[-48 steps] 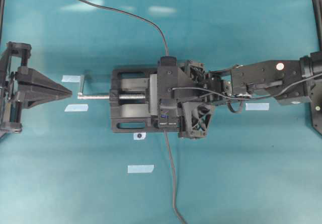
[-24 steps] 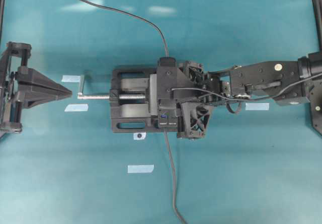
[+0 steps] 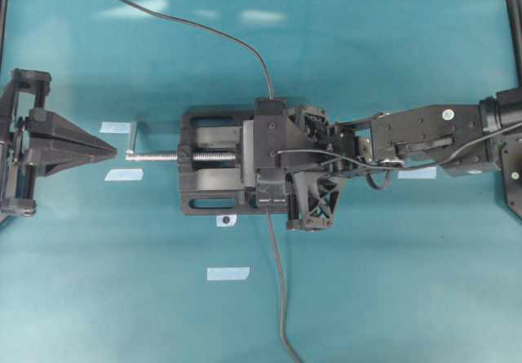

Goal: Insert the USB into the front port of the fixed hub.
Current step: 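Push the USB plug into the front port with the right gripper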

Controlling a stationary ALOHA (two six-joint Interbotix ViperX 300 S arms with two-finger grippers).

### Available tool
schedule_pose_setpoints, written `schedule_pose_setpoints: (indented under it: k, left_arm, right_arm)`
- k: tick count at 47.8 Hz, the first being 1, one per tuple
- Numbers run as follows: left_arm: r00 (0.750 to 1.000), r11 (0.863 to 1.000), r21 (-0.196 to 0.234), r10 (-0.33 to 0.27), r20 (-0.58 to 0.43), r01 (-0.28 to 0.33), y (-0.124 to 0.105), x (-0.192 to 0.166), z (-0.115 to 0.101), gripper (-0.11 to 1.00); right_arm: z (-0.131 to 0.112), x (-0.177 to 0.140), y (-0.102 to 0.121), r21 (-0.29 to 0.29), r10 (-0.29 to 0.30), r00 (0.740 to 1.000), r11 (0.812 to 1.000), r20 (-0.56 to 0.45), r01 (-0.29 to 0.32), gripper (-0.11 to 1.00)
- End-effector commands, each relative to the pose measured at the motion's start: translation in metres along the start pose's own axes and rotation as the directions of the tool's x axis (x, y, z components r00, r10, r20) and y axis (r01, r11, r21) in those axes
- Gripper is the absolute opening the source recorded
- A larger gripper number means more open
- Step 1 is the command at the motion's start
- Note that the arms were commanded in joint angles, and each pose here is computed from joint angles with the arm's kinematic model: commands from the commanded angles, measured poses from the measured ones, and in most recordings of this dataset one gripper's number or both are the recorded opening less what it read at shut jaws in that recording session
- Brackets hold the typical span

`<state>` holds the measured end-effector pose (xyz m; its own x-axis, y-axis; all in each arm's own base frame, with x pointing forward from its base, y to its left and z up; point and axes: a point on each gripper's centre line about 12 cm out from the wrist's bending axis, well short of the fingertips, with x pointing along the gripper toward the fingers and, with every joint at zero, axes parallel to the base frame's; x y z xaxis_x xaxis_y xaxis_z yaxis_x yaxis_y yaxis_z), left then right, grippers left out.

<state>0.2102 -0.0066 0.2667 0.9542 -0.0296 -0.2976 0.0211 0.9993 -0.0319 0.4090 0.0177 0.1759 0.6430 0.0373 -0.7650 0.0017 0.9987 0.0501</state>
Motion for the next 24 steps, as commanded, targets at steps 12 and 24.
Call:
schedule_pose_setpoints:
  k: [12, 24]
  left_arm:
    - [1.000, 1.000, 0.000, -0.002, 0.014, 0.002, -0.0005, 0.0002, 0.0052, 0.00]
    - [1.000, 1.000, 0.000, 0.000, 0.015, 0.000, -0.0002, 0.0002, 0.0053, 0.00]
  right_arm:
    - [0.0025, -0.0046, 0.0021, 0.013, 0.004, 1.000, 1.000, 0.014, -0.004, 0.08]
    - [0.0019, -0.0025, 0.0019, 0.010, 0.003, 1.000, 1.000, 0.014, -0.003, 0.08]
